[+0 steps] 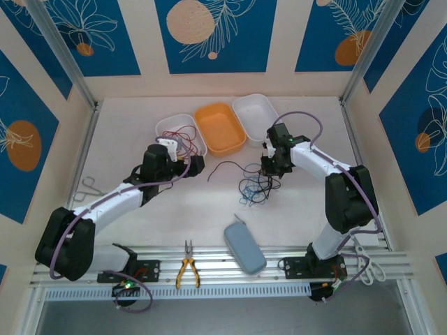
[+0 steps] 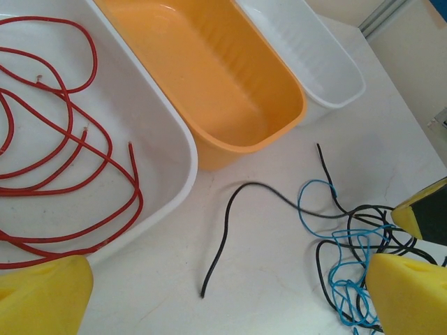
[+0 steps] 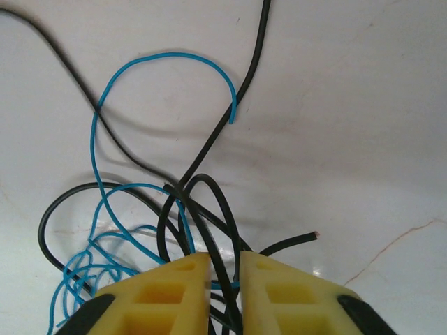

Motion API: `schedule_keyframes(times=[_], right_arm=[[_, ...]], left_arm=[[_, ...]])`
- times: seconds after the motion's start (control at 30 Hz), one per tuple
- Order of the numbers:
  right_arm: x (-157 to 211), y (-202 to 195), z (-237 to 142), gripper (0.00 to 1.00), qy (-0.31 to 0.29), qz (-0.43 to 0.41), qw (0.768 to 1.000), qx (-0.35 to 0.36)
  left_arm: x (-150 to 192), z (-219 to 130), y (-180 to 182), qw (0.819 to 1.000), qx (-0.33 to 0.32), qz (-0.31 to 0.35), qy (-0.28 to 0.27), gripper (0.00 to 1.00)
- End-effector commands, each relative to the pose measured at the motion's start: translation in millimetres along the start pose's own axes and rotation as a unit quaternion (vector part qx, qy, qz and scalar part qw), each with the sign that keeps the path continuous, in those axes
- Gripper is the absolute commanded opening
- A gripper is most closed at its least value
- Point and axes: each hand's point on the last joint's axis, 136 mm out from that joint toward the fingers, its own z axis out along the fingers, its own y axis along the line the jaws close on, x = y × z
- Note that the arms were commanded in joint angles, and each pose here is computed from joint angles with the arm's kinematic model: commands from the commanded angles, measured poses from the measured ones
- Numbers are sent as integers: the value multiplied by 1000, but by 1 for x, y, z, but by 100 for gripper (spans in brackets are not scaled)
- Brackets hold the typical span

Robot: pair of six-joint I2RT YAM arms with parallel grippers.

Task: Untangle the cables

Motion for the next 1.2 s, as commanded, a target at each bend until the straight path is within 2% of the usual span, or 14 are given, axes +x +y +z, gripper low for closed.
schedule_keyframes(times=[0.0, 0.1, 0.2, 0.37, 0.57, 0.73, 1.0, 1.17], right_arm=[[-5, 2, -23, 7, -21, -8, 1000, 15], [-4, -2, -46, 0, -42, -11, 998, 48], [-4, -5, -75, 0, -73, -9, 994, 76], [0, 1, -122, 0, -134, -15, 988, 79], [4, 10, -173, 0, -200, -16, 978, 53], [9, 22, -210, 0, -254, -10, 967, 4], [10, 41, -242, 0, -311, -6, 948, -70], [-2, 45, -248, 0, -329, 5, 941, -81]], left_arm=[[-6, 0, -8, 1000, 12, 3, -2, 100], [-5, 0, -10, 1000, 17, 9, 4, 100], [-6, -2, -15, 999, 29, 18, 1, 100], [-8, -4, -24, 998, 53, 24, -1, 100], [-8, -3, -48, 991, 129, 27, -7, 100], [-12, -5, -66, 983, 178, 37, -17, 100], [-15, -11, -76, 979, 195, 54, -32, 100], [-20, -20, -74, 980, 182, 62, -53, 100]])
